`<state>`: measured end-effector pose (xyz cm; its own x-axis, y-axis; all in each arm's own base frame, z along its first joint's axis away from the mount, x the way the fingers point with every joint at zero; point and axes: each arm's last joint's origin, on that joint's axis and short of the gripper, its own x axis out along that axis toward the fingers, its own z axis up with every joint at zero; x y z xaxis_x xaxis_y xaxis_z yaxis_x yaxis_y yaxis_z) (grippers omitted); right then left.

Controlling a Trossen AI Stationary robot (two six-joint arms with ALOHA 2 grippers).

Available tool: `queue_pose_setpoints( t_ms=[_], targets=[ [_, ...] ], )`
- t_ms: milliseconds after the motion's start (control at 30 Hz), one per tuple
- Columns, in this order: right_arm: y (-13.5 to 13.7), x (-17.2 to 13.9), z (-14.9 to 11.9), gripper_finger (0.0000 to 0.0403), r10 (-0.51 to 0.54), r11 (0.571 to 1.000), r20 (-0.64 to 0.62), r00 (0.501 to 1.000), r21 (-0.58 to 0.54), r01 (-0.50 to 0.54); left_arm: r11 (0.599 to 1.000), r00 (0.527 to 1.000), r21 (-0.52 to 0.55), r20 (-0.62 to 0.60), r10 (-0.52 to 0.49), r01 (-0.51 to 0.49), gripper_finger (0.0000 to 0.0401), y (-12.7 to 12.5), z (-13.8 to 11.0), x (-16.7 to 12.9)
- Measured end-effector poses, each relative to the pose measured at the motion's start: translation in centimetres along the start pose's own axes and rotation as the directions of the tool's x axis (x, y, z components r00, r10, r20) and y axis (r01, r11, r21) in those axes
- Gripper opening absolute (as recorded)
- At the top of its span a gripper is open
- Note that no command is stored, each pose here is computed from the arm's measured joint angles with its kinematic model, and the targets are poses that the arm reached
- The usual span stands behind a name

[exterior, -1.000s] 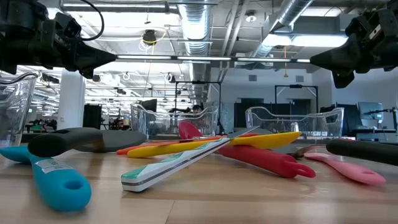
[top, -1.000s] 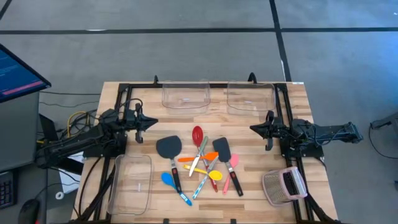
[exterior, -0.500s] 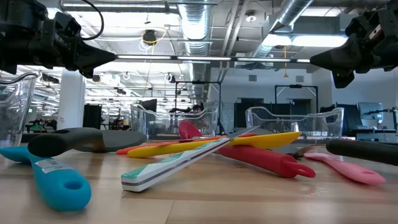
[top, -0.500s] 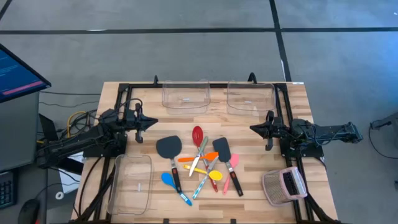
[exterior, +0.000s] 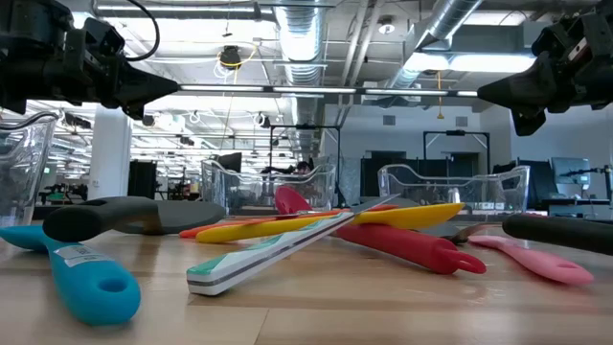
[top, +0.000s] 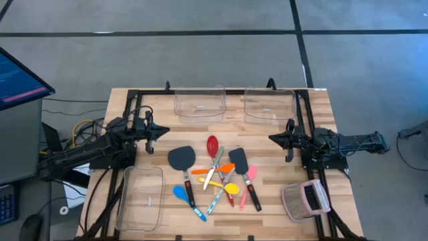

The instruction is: Pick & Place Kitchen Items

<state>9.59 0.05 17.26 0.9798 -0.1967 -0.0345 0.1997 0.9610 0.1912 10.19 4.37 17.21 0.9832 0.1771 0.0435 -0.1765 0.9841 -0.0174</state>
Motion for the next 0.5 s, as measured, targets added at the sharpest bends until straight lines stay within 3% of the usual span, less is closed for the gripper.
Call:
queue_pose_setpoints(
  t_ms=[500],
  targets=[
    [0.0, 0.0, 0.0, 0.0, 0.0, 1.0, 0.0, 1.0, 0.0, 0.0, 1.0, 1.0, -0.002, 0.006, -0.001, 0.001, 0.0008, -0.01, 0.07, 0.0]
  ],
)
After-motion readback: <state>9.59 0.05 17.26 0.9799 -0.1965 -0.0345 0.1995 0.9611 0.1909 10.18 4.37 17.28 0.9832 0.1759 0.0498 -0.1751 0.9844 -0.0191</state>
